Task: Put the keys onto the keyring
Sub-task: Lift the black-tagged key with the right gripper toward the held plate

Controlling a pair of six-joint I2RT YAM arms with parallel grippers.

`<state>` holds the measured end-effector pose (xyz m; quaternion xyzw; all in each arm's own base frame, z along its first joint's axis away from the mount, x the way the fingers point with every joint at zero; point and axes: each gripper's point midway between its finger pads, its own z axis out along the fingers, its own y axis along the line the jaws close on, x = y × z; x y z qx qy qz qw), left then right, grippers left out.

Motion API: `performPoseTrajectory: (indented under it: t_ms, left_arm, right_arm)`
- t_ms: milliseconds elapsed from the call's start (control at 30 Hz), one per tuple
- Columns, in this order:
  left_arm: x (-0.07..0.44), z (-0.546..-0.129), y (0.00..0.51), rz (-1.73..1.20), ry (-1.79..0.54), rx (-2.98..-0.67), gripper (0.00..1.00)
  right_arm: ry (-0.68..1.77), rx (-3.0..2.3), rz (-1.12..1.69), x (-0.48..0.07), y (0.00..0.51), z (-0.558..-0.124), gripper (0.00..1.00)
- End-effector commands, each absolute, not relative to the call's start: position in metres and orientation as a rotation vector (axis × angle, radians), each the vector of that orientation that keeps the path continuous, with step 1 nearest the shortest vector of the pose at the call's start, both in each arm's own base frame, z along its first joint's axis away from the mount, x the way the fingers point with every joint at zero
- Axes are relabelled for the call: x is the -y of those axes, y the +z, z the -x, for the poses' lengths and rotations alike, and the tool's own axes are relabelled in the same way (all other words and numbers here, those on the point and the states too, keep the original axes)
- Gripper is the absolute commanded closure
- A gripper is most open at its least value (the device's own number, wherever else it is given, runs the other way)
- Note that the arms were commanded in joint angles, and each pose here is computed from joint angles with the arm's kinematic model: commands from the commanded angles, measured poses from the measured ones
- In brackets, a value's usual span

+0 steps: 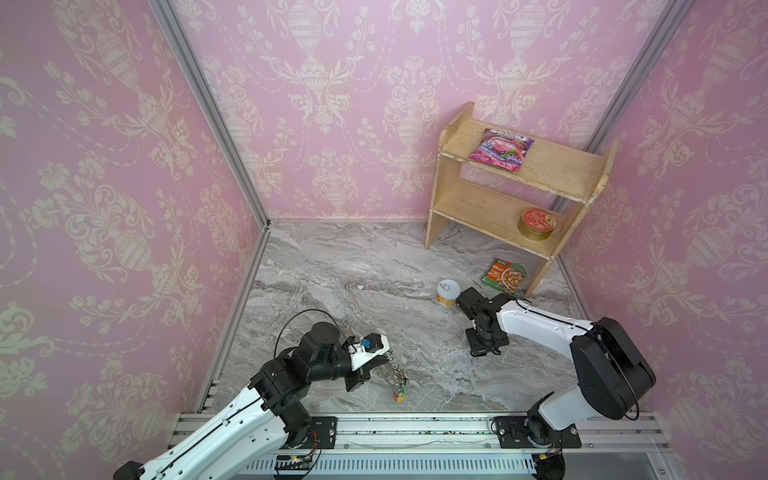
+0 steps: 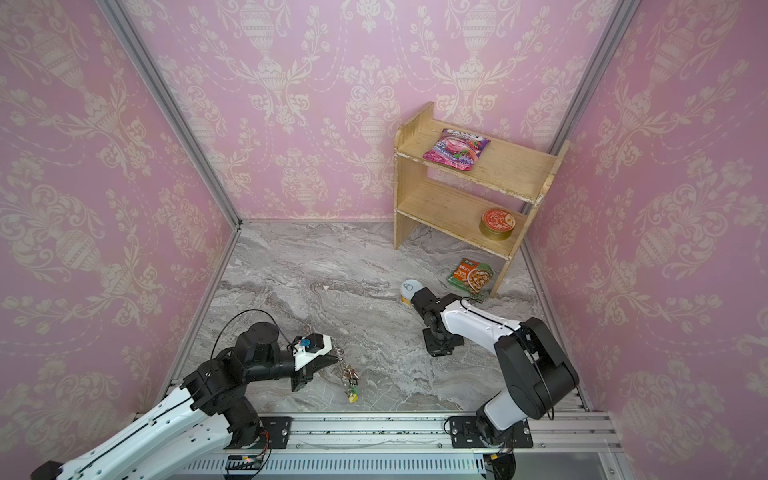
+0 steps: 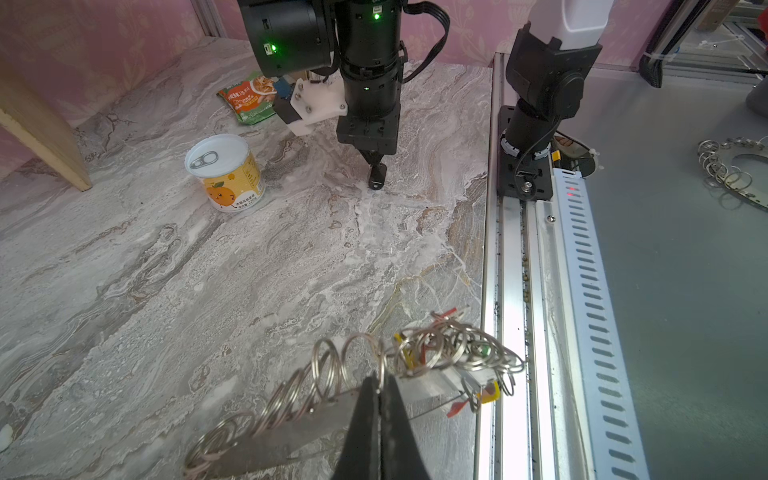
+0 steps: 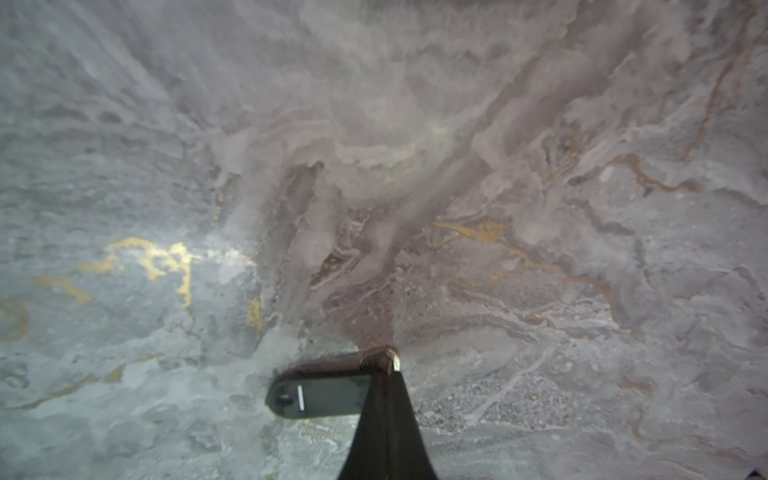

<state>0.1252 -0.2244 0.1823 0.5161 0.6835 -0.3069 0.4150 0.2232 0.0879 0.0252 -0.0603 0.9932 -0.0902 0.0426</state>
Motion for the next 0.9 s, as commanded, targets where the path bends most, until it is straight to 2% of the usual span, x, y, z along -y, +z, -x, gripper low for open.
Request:
performPoseTrajectory:
  t_ms: [0, 267, 667, 867]
  left_arm:
    - [0.226, -0.128, 0.205, -1.273, -0.757, -1.654, 1.0]
    - [0.227, -0.128, 0.206, -1.276, -0.758, -1.646, 1.0]
    - [0.236, -0.135, 0.218, -1.307, -0.742, -1.607, 1.0]
    - [0.252, -0.149, 0.24, -1.276, -0.766, -1.601, 1.0]
  right_arm:
    - [-0.313, -3.04, 0.17, -0.085, 0.029, -0.222, 1.0]
    - [-0.219, -2.974, 0.191, -0.092, 0.051, -0.227, 1.0]
    - [0.234, -2.736, 0.297, -0.129, 0.11, -0.217, 1.0]
    - [0.444, -2.465, 0.464, -0.152, 0.17, -0.21, 1.0]
